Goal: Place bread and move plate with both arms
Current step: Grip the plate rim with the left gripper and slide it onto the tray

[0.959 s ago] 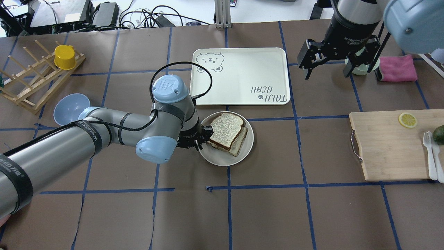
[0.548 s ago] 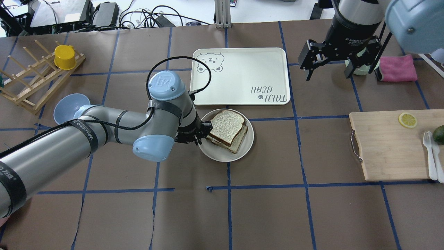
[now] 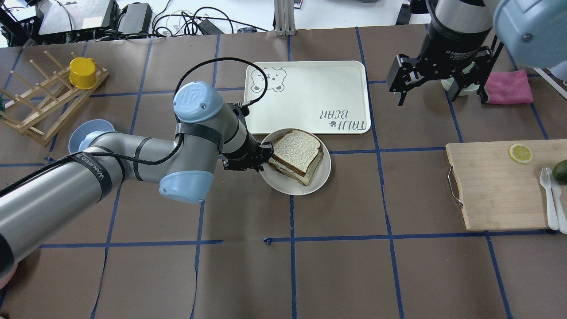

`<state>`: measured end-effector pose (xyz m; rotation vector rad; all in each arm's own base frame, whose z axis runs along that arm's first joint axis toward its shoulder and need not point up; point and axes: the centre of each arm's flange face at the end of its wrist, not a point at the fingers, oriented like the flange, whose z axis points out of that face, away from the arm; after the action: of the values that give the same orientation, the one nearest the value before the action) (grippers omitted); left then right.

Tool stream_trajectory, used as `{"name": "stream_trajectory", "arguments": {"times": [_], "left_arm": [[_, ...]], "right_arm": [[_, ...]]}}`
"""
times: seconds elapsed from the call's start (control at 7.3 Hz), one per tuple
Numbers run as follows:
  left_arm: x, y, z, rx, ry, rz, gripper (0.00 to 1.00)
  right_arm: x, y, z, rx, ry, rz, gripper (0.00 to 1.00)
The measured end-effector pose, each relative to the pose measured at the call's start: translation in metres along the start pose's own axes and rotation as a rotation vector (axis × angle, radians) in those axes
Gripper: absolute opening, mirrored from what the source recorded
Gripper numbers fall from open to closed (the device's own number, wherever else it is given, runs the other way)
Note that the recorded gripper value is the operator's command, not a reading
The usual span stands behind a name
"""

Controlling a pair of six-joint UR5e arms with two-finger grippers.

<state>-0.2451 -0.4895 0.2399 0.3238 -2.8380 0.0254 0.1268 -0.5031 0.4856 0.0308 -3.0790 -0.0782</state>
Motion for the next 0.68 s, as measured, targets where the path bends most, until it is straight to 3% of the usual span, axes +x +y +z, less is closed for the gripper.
{"name": "stream_trajectory", "arguments": {"times": [0.27,0.68], "left_arm": [[-0.010,-0.030,-0.012,0.008,0.073,0.034,0.00],[0.008,-0.104,-0.012,0.046,0.101,0.087,0.00]], "right_arm": [[-0.001,0.003,-0.003,0.006,-0.001,-0.001,1.00],[-0.002,0.011,-0.001,-0.015,-0.005,-0.006,1.00]]}}
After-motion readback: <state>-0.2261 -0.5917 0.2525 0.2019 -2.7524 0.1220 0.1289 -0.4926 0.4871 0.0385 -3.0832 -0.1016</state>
